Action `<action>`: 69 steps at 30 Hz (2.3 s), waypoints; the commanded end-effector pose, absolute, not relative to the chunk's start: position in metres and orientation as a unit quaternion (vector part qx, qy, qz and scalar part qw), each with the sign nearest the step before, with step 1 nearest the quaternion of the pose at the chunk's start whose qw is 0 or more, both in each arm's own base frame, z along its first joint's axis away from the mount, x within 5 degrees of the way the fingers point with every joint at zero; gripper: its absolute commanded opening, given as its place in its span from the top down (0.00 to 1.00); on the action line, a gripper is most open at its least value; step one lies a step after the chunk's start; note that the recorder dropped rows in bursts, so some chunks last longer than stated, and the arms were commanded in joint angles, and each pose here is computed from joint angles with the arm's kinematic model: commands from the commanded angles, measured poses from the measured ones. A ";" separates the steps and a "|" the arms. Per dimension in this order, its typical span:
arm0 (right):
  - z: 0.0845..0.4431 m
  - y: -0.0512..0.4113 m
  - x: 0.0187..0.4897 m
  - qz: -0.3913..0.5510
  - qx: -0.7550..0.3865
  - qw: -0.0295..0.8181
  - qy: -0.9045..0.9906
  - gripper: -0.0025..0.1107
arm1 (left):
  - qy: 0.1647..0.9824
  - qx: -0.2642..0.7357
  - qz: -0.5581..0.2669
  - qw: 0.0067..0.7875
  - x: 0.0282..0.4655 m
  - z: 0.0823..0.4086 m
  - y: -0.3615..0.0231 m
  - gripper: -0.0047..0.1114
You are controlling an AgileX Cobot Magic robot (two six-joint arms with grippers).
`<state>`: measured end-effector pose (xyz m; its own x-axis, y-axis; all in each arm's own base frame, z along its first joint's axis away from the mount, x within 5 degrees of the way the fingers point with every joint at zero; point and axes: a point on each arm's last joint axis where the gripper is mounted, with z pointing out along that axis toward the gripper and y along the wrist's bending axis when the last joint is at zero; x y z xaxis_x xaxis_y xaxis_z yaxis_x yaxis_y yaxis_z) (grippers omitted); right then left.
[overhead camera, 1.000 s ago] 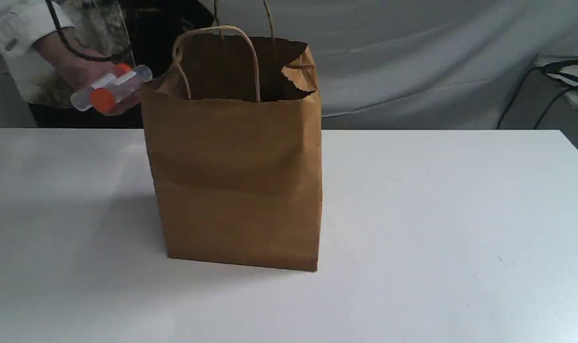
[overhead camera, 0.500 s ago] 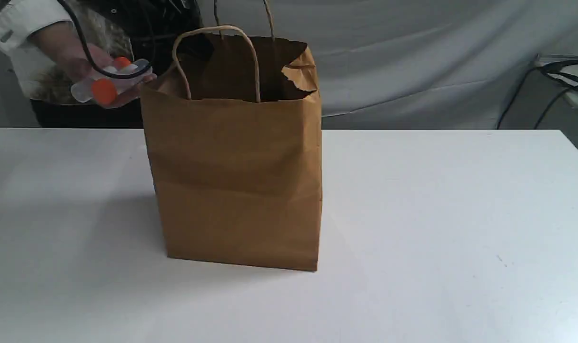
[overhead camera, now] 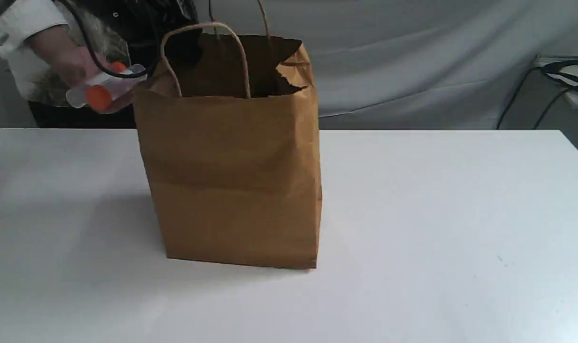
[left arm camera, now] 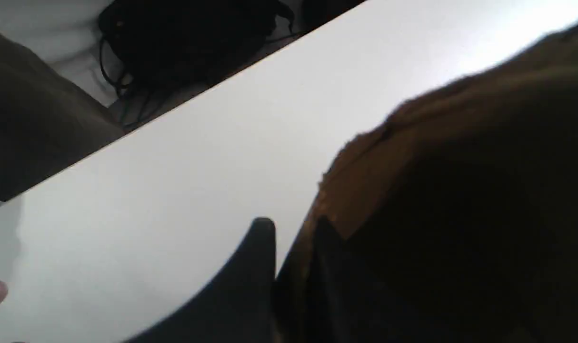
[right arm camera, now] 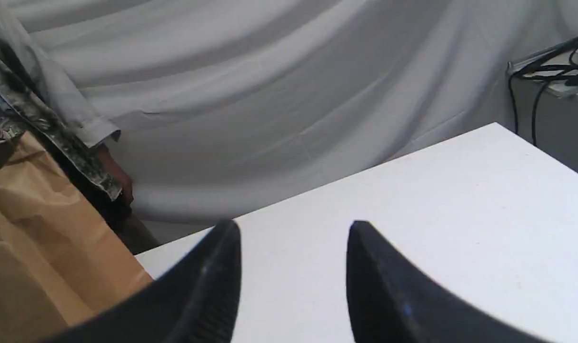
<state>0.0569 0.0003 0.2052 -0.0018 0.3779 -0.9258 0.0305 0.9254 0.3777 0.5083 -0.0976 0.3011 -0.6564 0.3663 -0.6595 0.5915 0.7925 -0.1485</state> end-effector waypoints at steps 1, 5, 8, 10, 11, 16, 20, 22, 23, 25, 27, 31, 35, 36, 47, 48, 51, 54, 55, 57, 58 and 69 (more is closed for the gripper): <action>0.205 0.001 0.057 0.150 0.163 0.689 0.690 0.66 | 0.892 0.274 -0.186 0.309 0.505 0.302 -0.108 0.96; 0.210 -0.002 0.056 0.164 0.190 0.705 0.663 0.66 | 0.894 0.265 -0.189 0.306 0.504 0.302 -0.111 0.96; 0.216 -0.003 0.056 0.162 0.191 0.716 0.651 0.69 | 0.899 0.255 -0.186 0.303 0.505 0.301 -0.110 0.96; 0.226 -0.003 0.054 0.163 0.187 0.727 0.641 0.72 | 0.900 0.255 -0.185 0.303 0.505 0.301 -0.110 0.96; 0.232 -0.003 0.052 0.164 0.185 0.733 0.634 0.74 | 0.900 0.255 -0.185 0.303 0.505 0.301 -0.110 0.96; 0.266 -0.002 0.044 0.167 0.171 0.766 0.597 0.77 | 0.899 0.253 -0.188 0.303 0.505 0.301 -0.110 0.96; 0.298 -0.007 0.046 0.084 0.130 0.805 0.573 0.77 | 0.899 0.253 -0.188 0.303 0.505 0.301 -0.110 0.96; 0.315 -0.011 0.051 0.026 0.106 0.828 0.551 0.79 | 0.899 0.252 -0.188 0.303 0.505 0.301 -0.110 0.96; 0.327 -0.012 0.056 -0.017 0.081 0.842 0.532 0.81 | 0.900 0.251 -0.189 0.303 0.505 0.301 -0.110 0.96; 0.347 -0.012 0.065 -0.072 0.039 0.861 0.501 0.85 | 0.899 0.251 -0.194 0.303 0.504 0.302 -0.111 0.96; 0.368 -0.009 0.077 -0.103 -0.003 0.874 0.474 0.91 | 0.898 0.250 -0.198 0.303 0.504 0.302 -0.111 0.96; 0.412 -0.003 0.113 -0.054 -0.027 0.889 0.454 0.98 | 0.898 0.250 -0.198 0.303 0.504 0.302 -0.111 0.96; 0.451 -0.003 0.156 0.062 0.016 0.876 0.478 0.98 | 0.898 0.250 -0.197 0.303 0.504 0.302 -0.111 0.96; 0.455 -0.001 0.165 0.064 0.002 0.869 0.490 0.98 | 0.898 0.250 -0.197 0.303 0.504 0.302 -0.111 0.96; 0.484 0.030 0.251 0.239 -0.136 0.745 0.607 0.98 | 0.902 0.237 -0.202 0.301 0.509 0.293 -0.111 0.96; 0.484 0.031 0.259 0.258 -0.149 0.728 0.617 0.98 | 0.902 0.237 -0.202 0.299 0.509 0.291 -0.111 0.96; 0.469 0.034 0.290 0.344 -0.190 0.638 0.662 0.98 | 0.902 0.236 -0.206 0.298 0.510 0.289 -0.112 0.96; 0.447 0.038 0.315 0.443 -0.264 0.539 0.666 0.98 | 0.900 0.234 -0.209 0.301 0.511 0.290 -0.112 0.96; 0.439 0.036 0.332 0.455 -0.249 0.527 0.673 0.98 | 0.900 0.234 -0.209 0.302 0.511 0.290 -0.112 0.96; 0.417 0.034 0.354 0.458 -0.229 0.483 0.710 0.92 | 0.899 0.230 -0.211 0.307 0.512 0.291 -0.110 0.96; 0.406 0.036 0.362 0.449 -0.237 0.467 0.724 0.86 | 0.899 0.228 -0.213 0.307 0.512 0.291 -0.109 0.96; 0.376 0.106 0.370 0.437 -0.391 0.463 0.665 0.48 | 0.903 0.219 -0.222 0.297 0.512 0.291 -0.098 0.96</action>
